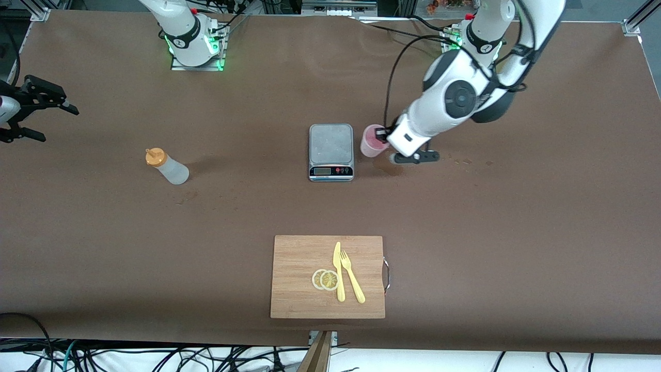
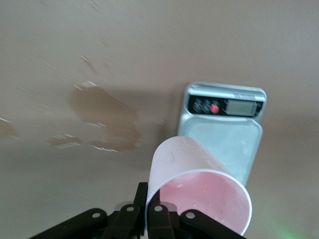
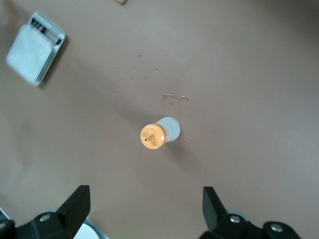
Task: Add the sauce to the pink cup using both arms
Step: 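Carry the pink cup onto the scale while the right gripper reaches the bottle, then release the cup and retract the left gripper while the right gripper grasps the bottle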
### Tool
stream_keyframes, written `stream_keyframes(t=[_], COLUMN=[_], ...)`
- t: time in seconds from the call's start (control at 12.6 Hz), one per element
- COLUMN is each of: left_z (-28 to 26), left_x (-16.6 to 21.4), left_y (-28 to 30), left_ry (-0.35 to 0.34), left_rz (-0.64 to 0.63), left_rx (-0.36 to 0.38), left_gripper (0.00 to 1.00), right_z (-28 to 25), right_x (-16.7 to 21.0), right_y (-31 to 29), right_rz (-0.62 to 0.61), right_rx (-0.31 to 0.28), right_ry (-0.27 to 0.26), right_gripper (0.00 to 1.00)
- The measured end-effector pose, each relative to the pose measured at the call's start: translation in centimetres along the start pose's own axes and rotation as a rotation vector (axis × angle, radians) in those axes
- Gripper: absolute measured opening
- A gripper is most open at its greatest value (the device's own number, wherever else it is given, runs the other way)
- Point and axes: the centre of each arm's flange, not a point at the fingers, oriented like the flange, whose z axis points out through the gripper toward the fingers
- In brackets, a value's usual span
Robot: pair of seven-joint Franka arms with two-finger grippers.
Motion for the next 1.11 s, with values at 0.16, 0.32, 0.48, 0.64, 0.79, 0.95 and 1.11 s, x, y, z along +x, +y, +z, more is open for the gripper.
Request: stream_keyframes(t=[0.16, 0.32, 0.48, 0.64, 0.79, 0.95, 1.11], left_z=[2.6, 5.1, 7.0, 8.3, 8.8, 8.7, 8.4], left_x=[-1.8, -2.8, -2.4, -1.3, -0.6, -0.6, -0.6], left_y=[2.3, 3.9, 4.7, 5.1, 5.6, 6.1, 6.4], left_ry=[-0.015, 0.004, 0.019, 0.024, 0.033, 0.042, 0.047], left_rz=[-0.006, -0.023, -0.049, -0.067, -0.081, -0.092, -0.105], left_rx=[-0.004, 0.008, 0.022, 0.036, 0.040, 0.038, 0.033], left_gripper=[0.04, 0.04, 0.04, 0.04, 0.04, 0.09, 0.30], right_z=[2.1, 4.3, 7.1, 10.5, 13.8, 17.5, 21.9], right_x=[-1.4, -3.0, -4.4, -5.6, -6.6, -7.0, -7.0], right_y=[2.8, 5.7, 8.2, 10.1, 12.0, 13.4, 14.2], right_rz=[-0.125, -0.239, -0.338, -0.458, -0.563, -0.648, -0.728], right_rx=[0.070, 0.136, 0.193, 0.250, 0.293, 0.326, 0.356], right_ry=[0.032, 0.087, 0.144, 0.222, 0.327, 0.448, 0.562], right_gripper=[1.00, 1.00, 1.00, 1.00, 1.00, 1.00, 1.00])
